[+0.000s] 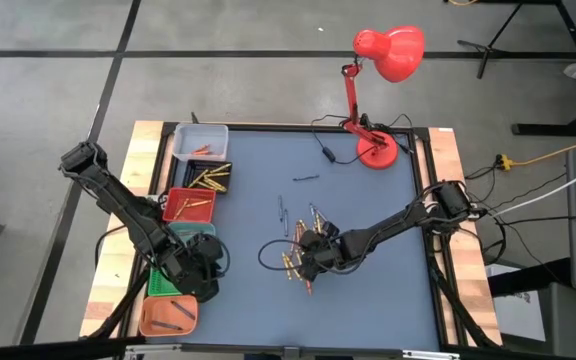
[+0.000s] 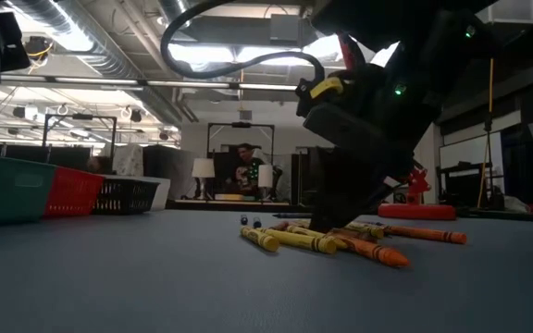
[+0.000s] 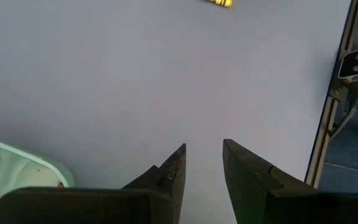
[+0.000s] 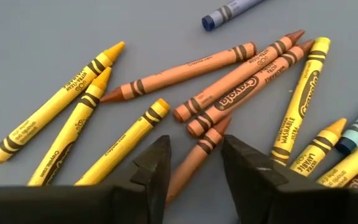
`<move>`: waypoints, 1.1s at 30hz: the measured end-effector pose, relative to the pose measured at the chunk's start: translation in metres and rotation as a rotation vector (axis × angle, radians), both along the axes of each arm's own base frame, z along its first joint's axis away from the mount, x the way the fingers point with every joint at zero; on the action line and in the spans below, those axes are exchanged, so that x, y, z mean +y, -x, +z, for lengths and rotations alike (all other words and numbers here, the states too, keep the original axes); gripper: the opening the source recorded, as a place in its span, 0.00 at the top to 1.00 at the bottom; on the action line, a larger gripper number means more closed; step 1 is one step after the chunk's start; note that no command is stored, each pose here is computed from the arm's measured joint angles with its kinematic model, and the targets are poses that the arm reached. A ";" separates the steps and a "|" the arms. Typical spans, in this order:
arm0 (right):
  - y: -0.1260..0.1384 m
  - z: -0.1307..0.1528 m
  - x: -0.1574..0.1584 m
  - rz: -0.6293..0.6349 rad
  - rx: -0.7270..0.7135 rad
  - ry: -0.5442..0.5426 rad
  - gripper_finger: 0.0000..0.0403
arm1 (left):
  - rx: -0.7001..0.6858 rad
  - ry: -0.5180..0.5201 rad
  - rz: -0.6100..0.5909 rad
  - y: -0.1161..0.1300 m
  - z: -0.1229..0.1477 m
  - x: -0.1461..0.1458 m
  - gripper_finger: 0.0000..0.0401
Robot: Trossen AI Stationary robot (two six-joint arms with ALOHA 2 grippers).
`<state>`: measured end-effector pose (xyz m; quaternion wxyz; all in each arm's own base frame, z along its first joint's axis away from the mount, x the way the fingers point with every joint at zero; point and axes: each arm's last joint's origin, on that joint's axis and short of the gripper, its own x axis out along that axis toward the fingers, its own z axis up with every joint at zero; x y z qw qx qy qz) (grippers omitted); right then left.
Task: Sort crayons
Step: Put the brown crayon into the blue bin
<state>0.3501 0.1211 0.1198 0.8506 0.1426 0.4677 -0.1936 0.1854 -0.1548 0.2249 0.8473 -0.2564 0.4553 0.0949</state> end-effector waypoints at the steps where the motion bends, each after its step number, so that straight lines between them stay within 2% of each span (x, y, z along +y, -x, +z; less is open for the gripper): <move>1: 0.000 0.000 0.000 0.000 0.000 0.000 0.68 | -0.002 -0.008 -0.011 0.000 0.000 0.000 0.78; 10: 0.000 -0.001 0.000 0.000 0.002 0.000 0.89 | -0.078 -0.187 -0.077 -0.002 0.001 0.003 0.78; 15: 0.000 -0.001 -0.001 0.002 0.006 0.002 0.97 | -0.093 -0.230 -0.092 -0.002 0.002 0.004 0.78; 22: -0.001 0.002 0.000 0.015 0.011 0.002 0.95 | -0.094 -0.248 -0.115 -0.002 0.002 0.004 0.78; 27: -0.009 0.011 0.003 0.076 0.005 0.005 0.96 | -0.110 -0.315 -0.149 -0.003 0.002 0.005 0.78; 33: -0.028 0.033 0.007 0.179 -0.084 0.042 0.97 | -0.134 -0.398 -0.169 -0.003 0.003 0.006 0.78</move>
